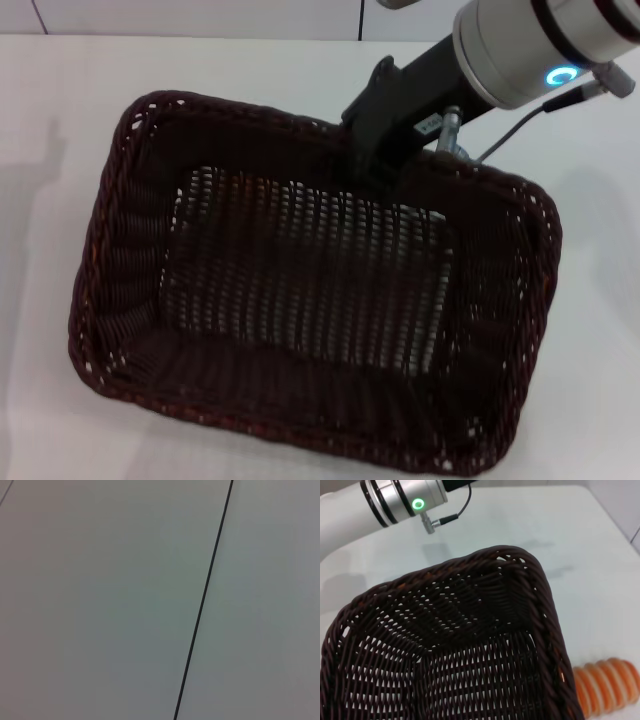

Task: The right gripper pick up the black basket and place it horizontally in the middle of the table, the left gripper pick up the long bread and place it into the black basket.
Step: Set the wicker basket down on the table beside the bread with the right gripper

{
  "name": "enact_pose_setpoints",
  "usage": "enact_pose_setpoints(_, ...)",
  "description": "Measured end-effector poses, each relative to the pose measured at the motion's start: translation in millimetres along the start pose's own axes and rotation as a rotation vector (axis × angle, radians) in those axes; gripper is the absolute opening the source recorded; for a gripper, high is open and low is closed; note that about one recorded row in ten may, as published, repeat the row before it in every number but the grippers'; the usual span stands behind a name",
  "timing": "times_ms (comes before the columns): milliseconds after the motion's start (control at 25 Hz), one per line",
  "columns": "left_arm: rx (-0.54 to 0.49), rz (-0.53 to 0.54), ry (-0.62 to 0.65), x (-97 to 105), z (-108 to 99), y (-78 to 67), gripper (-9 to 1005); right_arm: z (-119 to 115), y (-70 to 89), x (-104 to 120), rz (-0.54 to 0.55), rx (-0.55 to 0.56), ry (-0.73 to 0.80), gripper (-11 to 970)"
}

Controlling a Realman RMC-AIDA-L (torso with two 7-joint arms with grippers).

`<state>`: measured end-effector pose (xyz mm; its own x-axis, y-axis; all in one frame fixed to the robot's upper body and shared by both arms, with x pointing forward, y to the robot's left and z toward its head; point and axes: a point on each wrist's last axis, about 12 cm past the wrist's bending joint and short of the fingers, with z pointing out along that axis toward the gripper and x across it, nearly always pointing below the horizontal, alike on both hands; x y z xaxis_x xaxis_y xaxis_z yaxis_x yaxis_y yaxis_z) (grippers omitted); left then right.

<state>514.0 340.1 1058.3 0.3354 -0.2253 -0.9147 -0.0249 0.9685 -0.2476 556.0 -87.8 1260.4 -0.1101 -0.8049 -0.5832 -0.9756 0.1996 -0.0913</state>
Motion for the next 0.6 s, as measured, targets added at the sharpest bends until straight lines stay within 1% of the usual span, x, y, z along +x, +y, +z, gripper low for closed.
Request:
enact_pose_setpoints(240, 0.002, -0.001, -0.001, 0.0, 1.7, -0.8, 810, 8.0, 5.6, 5.2, 0.003, -0.038, 0.062, 137)
enact_pose_setpoints(440, 0.004, -0.007, -0.005, -0.5, 3.1, -1.9, 810, 14.4, 2.3, 6.6, -0.015, -0.052, 0.115, 138)
enact_pose_setpoints(600, 0.006, -0.009, -0.007, -0.8, 3.5, -2.3, 811, 20.1, 1.1, 6.0, -0.057, -0.063, 0.153, 140)
